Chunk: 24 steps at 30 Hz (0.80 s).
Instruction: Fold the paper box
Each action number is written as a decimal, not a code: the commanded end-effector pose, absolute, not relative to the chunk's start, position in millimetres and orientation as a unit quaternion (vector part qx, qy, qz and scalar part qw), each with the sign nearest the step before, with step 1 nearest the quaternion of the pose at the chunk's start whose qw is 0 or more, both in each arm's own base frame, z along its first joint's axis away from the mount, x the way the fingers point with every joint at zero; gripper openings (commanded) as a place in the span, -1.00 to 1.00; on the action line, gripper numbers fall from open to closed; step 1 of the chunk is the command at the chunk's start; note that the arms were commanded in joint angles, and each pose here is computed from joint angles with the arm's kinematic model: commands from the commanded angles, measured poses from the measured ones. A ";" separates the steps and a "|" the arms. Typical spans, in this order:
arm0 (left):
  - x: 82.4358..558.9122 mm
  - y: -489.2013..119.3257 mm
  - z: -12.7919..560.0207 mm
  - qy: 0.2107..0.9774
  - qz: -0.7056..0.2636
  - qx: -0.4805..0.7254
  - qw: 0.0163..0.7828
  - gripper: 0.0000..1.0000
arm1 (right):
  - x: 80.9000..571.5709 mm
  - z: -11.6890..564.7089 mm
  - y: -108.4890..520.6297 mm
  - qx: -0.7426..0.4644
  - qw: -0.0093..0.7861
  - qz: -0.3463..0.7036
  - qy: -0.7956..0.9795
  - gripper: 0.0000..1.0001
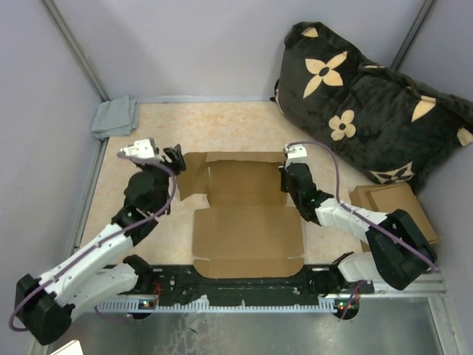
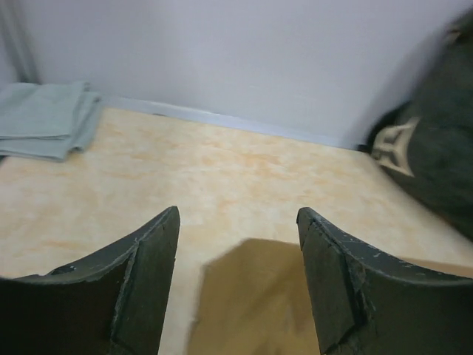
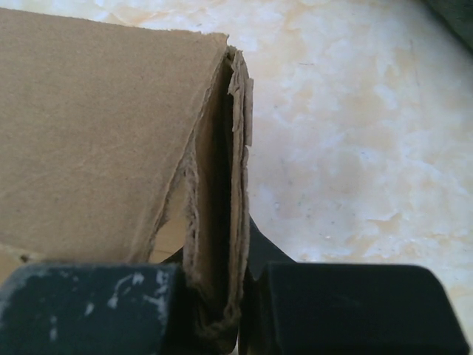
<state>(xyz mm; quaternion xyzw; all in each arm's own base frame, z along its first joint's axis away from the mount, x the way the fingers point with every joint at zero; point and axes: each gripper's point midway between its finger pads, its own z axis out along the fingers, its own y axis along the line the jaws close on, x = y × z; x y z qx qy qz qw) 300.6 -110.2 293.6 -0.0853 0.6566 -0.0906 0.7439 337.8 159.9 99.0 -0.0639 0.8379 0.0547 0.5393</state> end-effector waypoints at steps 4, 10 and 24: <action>385.4 -49.0 251.2 0.736 -0.013 -0.167 0.656 0.39 | 354.3 124.2 131.8 -0.032 0.549 0.041 0.834 -1.00; 417.5 -37.9 239.6 0.721 -0.067 -0.164 0.669 0.31 | 355.6 125.9 133.8 -0.049 0.538 0.061 0.839 -1.00; 383.5 -99.3 136.5 0.745 -0.258 -0.083 0.609 0.32 | 350.5 142.2 155.5 -0.075 0.527 0.131 0.836 -0.99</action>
